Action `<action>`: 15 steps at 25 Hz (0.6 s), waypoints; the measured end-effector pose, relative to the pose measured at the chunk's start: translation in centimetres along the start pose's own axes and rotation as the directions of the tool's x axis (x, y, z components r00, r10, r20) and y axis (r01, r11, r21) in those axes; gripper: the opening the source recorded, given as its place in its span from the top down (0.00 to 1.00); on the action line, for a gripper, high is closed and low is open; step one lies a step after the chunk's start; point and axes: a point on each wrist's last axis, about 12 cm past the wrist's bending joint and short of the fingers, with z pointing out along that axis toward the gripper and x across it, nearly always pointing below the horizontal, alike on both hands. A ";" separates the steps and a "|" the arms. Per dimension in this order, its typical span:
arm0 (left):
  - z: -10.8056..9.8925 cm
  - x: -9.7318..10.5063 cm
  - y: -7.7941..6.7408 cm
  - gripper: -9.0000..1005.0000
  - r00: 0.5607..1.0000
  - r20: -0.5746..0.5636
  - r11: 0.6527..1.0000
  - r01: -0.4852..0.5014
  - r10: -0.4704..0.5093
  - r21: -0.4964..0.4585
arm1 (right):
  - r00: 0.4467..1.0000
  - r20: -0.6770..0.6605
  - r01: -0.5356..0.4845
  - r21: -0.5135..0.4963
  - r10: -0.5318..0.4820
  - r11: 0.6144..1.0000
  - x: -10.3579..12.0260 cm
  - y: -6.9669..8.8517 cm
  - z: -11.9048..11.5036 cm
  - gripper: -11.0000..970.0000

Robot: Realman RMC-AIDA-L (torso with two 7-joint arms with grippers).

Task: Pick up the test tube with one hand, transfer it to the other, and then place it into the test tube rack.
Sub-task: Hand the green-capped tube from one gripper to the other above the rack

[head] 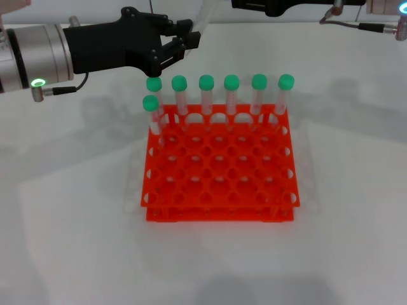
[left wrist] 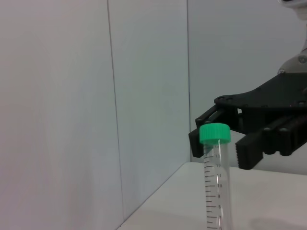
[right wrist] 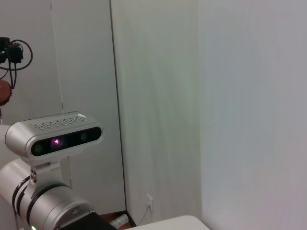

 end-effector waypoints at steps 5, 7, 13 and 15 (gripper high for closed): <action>0.0 0.0 0.0 0.81 1.000 0.000 1.000 0.000 0.000 0.001 | 1.000 0.000 -0.001 -0.001 0.001 1.000 0.0 0.0 0.0 0.50; 0.1 0.0 0.0 0.81 1.000 0.000 1.000 0.003 -0.003 0.002 | 1.000 0.001 0.000 -0.003 0.000 1.000 -0.1 0.0 0.1 0.58; 0.2 0.1 -0.1 0.81 1.000 0.000 1.000 0.005 -0.005 0.007 | 1.000 -0.002 0.009 -0.015 -0.009 1.000 -0.3 0.2 0.5 0.59; 0.2 0.1 -0.1 0.81 1.000 0.000 1.000 0.005 -0.005 0.008 | 1.000 -0.002 0.010 -0.016 -0.010 1.000 -0.3 0.2 0.6 0.59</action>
